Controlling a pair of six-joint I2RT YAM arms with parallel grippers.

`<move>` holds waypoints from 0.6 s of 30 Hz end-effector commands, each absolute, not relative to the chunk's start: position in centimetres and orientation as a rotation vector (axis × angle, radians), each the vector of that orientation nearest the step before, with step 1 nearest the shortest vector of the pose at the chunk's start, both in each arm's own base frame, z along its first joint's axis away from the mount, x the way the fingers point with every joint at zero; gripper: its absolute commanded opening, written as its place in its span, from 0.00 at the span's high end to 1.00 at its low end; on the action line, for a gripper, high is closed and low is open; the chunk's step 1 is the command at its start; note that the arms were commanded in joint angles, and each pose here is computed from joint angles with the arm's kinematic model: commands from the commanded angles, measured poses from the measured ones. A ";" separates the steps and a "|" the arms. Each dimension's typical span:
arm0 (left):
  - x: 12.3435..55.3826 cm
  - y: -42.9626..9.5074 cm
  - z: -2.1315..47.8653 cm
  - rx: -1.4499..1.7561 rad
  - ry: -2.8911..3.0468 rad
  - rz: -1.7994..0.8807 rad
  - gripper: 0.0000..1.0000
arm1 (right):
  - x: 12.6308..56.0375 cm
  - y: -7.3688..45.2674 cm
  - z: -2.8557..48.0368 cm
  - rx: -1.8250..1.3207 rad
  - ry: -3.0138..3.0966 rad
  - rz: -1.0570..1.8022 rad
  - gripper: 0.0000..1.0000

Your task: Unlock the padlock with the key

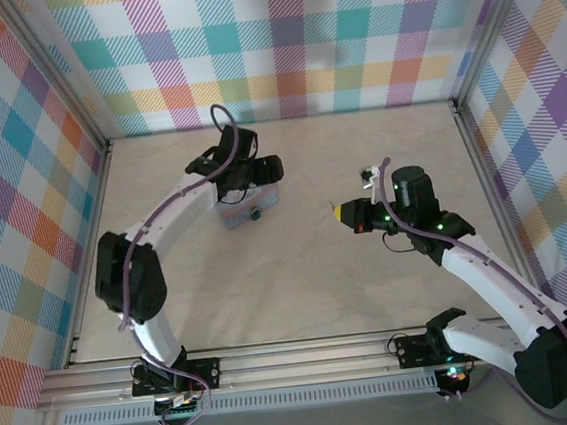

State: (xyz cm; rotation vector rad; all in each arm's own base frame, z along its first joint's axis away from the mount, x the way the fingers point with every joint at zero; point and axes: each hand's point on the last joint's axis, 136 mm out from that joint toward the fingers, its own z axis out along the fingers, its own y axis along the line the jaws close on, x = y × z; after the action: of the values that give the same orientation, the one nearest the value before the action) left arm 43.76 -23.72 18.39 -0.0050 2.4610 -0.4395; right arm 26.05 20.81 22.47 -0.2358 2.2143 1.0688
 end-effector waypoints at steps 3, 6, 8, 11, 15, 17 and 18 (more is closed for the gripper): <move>46.0 -22.7 16.6 0.021 2.537 -0.244 0.18 | 25.9 19.6 21.1 -0.156 2.258 1.008 0.99; 47.3 -22.7 15.2 0.034 2.576 -0.168 0.17 | 25.9 19.3 21.0 -0.142 2.258 0.989 0.99; 48.0 -23.0 14.4 0.054 2.596 -0.137 0.17 | 26.0 19.3 21.0 -0.140 2.256 0.987 0.99; 48.8 -23.0 12.8 0.071 2.635 -0.080 0.16 | 26.1 19.2 21.1 -0.138 2.255 0.981 0.99; 49.4 -23.4 11.4 0.083 2.661 -0.067 0.16 | 26.1 19.0 21.1 -0.130 2.260 0.967 0.99; 49.6 -23.7 10.9 0.092 2.669 -0.083 0.16 | 26.1 18.8 21.1 -0.127 2.262 0.958 0.99; 49.6 -23.9 10.7 0.098 2.676 -0.090 0.16 | 26.1 18.8 21.1 -0.128 2.263 0.952 0.99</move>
State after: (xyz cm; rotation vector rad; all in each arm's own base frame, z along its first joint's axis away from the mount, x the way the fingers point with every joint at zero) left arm 49.78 -24.42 10.82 0.0684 2.6449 -0.1162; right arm 26.21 19.28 20.61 -0.1383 2.2721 0.9717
